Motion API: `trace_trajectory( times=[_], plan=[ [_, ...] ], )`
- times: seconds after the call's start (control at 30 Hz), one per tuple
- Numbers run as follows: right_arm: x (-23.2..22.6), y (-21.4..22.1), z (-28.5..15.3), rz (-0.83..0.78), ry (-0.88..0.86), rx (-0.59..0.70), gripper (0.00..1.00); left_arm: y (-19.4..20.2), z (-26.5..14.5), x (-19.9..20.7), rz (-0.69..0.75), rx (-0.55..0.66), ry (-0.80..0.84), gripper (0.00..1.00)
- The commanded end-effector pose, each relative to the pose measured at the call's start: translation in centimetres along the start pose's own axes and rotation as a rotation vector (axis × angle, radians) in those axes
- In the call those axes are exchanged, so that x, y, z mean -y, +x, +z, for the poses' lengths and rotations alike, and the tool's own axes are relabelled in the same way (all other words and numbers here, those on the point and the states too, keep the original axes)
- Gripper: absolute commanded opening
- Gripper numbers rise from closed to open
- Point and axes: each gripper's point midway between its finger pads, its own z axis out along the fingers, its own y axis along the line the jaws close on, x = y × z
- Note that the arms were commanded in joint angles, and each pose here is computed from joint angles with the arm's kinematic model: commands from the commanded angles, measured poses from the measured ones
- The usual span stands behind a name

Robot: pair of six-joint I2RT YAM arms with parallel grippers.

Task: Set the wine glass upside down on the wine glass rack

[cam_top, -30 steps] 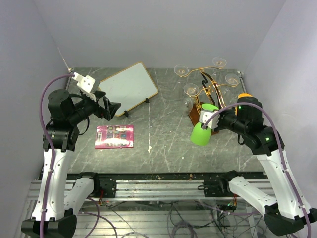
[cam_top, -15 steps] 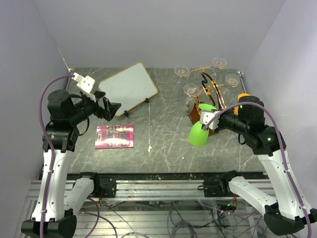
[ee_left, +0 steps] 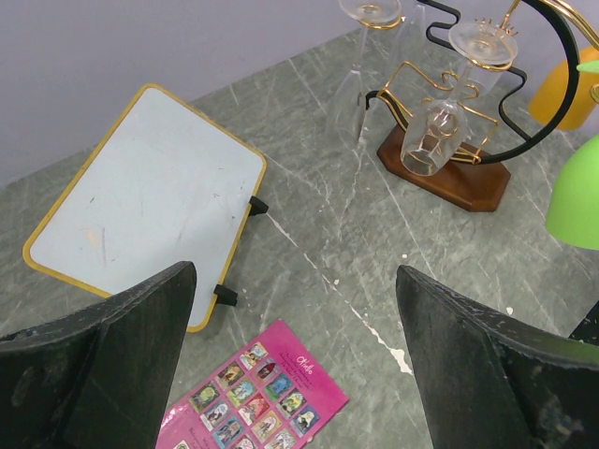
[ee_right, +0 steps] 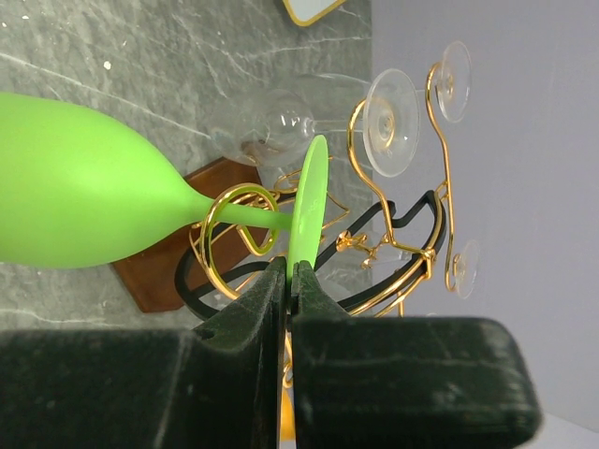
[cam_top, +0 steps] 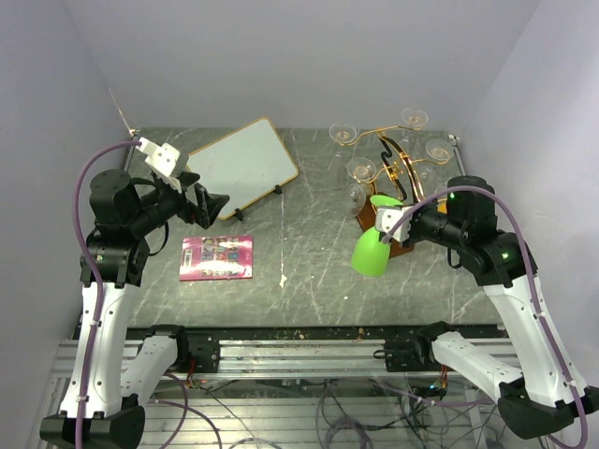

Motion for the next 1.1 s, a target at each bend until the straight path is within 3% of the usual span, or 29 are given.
trace_trajectory(
  times=[0.0, 1.07],
  plan=[
    [1.2, -0.7, -0.3, -0.010, 0.038, 0.021, 0.00, -1.0, -0.2, 0.4, 0.039, 0.037, 0.024, 0.98],
    [1.1, 1.3, 0.3, -0.002, 0.057, -0.063, 0.00, -0.7, -0.2, 0.6, 0.046, 0.033, 0.040, 0.98]
  ],
)
